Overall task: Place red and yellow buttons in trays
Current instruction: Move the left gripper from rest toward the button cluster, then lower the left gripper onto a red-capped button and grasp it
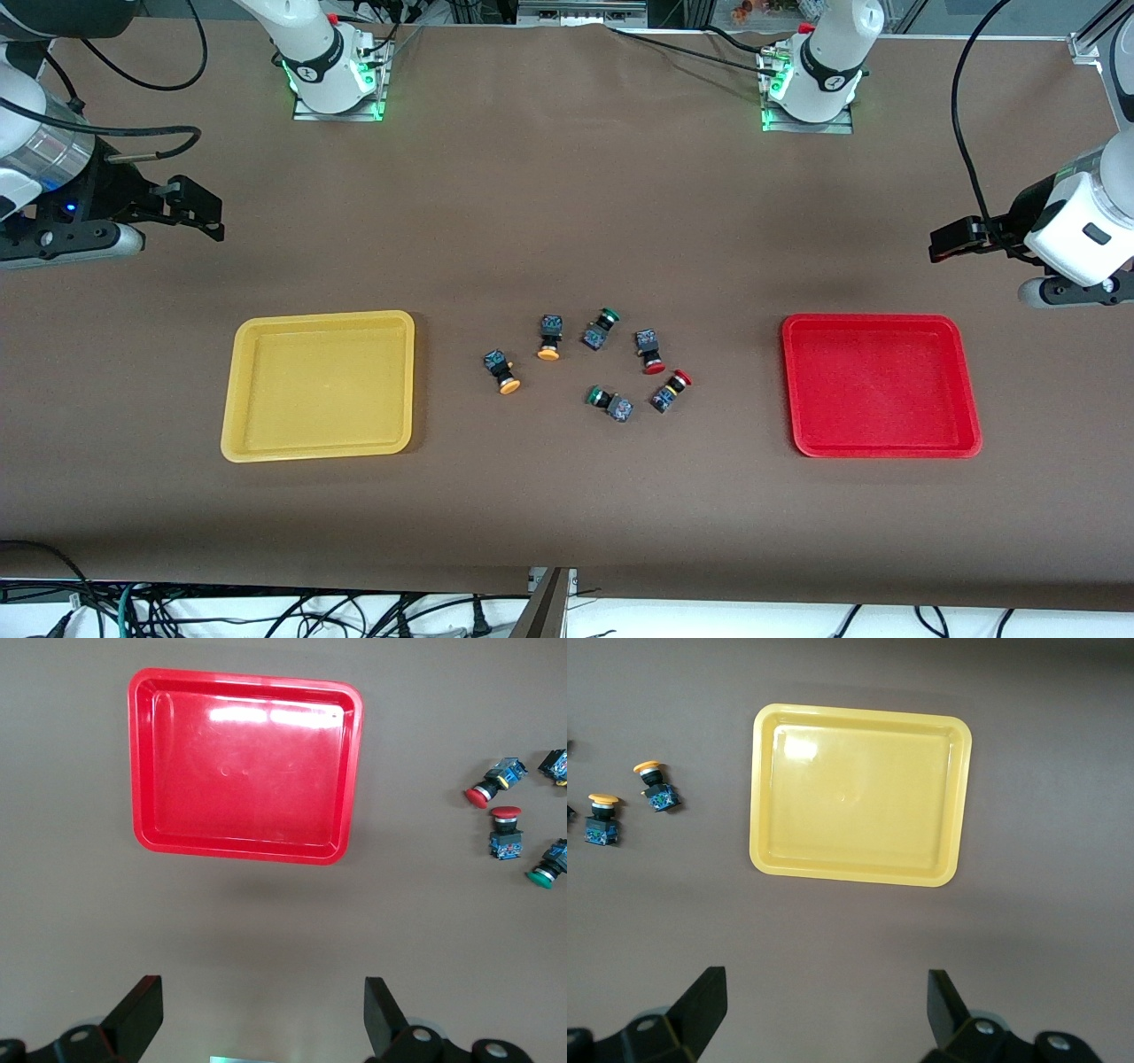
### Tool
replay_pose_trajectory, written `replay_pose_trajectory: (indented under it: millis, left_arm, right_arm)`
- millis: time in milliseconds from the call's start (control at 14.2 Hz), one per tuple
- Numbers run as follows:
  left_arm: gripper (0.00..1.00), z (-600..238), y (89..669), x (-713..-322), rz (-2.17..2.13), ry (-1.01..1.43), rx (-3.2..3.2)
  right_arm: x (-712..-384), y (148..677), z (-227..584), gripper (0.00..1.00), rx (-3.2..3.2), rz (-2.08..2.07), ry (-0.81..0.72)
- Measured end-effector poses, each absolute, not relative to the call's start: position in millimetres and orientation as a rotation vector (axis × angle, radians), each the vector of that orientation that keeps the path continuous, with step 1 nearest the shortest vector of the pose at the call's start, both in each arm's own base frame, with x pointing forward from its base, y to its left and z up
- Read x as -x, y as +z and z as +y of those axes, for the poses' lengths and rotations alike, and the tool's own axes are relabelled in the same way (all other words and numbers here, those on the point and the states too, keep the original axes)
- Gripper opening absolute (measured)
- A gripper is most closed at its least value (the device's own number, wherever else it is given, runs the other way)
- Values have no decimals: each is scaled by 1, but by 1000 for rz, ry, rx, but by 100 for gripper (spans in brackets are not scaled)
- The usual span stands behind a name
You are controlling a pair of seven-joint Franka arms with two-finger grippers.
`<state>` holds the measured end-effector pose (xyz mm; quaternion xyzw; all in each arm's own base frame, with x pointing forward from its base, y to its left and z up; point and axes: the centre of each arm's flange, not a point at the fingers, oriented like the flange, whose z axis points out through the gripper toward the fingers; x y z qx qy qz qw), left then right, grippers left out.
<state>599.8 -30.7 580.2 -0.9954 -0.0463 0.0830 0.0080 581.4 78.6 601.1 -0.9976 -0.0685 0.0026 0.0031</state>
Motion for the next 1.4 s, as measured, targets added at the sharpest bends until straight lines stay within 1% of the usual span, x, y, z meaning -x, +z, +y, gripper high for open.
replay_pose_trajectory:
  millis: [842, 1193, 1404]
  left_arm:
    - [100, -35, 571, -605, -133, 274, 3111]
    - [100, -60, 523, -633, -76, 266, 3131]
    - [100, -123, 472, -645, -115, 307, 3119]
  right_arm:
    - [-583, 602, 79, 100, 3125, -215, -12]
    - [-583, 602, 79, 100, 3125, -215, -15]
    - [-583, 602, 79, 100, 3125, -215, -15]
